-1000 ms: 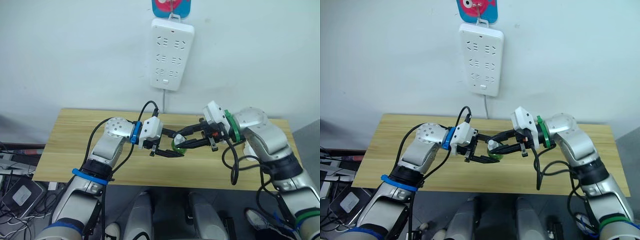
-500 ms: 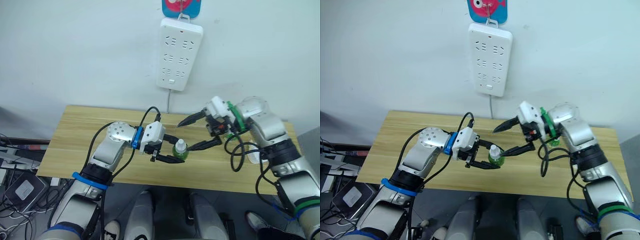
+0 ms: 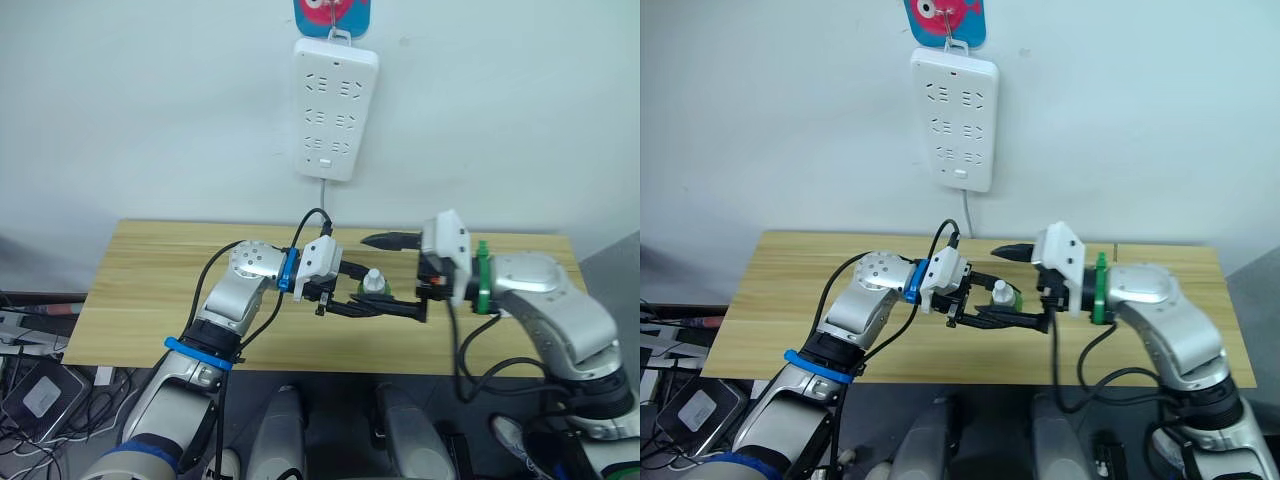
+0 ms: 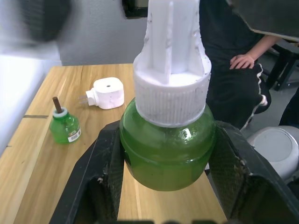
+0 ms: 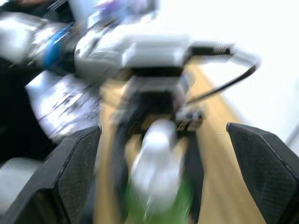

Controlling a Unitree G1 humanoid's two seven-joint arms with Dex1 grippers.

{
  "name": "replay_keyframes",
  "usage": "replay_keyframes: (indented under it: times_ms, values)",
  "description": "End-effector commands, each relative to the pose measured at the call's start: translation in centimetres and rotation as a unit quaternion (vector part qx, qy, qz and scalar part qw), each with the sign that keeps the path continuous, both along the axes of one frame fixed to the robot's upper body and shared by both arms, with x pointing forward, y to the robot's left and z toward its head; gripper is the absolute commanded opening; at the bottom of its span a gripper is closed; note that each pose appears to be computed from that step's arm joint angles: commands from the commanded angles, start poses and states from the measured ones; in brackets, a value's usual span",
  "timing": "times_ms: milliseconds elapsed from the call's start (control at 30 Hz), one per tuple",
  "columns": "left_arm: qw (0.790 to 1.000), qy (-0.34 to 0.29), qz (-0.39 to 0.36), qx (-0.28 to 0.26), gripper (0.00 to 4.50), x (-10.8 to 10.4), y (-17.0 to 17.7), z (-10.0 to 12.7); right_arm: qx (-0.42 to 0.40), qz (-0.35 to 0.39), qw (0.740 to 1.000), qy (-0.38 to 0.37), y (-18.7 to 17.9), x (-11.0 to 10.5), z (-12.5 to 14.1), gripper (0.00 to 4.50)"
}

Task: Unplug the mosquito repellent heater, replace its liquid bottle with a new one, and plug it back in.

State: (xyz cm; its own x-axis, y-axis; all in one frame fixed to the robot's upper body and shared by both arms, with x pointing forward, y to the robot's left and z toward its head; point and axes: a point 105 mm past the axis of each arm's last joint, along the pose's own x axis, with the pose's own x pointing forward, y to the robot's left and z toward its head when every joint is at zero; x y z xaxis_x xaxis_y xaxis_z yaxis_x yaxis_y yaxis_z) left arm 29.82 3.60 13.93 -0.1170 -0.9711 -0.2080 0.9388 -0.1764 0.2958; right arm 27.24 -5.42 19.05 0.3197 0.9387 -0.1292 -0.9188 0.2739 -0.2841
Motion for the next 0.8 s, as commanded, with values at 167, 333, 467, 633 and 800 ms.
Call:
replay_keyframes:
  times_ms: [167, 333, 467, 633, 800]
  values:
    - [1.000, -0.021, -0.006, -0.010, 2.23, -0.2, -0.2, 0.9, 0.005, -0.076, 0.996, -0.041, -0.3, 1.5, 0.7, 4.49]
    - [1.000, -0.021, -0.005, -0.009, 2.23, -0.3, 0.0, 0.8, -0.008, -0.072, 0.997, -0.029, -2.7, -0.1, 0.7, 4.49]
    - [1.000, -0.020, -0.004, -0.008, 2.23, -0.3, 0.2, 0.7, -0.012, -0.066, 0.998, -0.014, -4.2, -1.4, 1.1, 4.49]
    - [1.000, -0.021, -0.004, -0.009, 2.23, -0.4, 0.3, 0.7, -0.020, -0.064, 0.998, -0.003, -5.0, -1.9, 0.9, 4.49]
    - [1.000, -0.021, -0.007, -0.005, 2.23, -0.4, 0.3, 0.6, 0.020, -0.029, 0.999, 0.042, -3.6, -2.8, 1.2, 4.49]
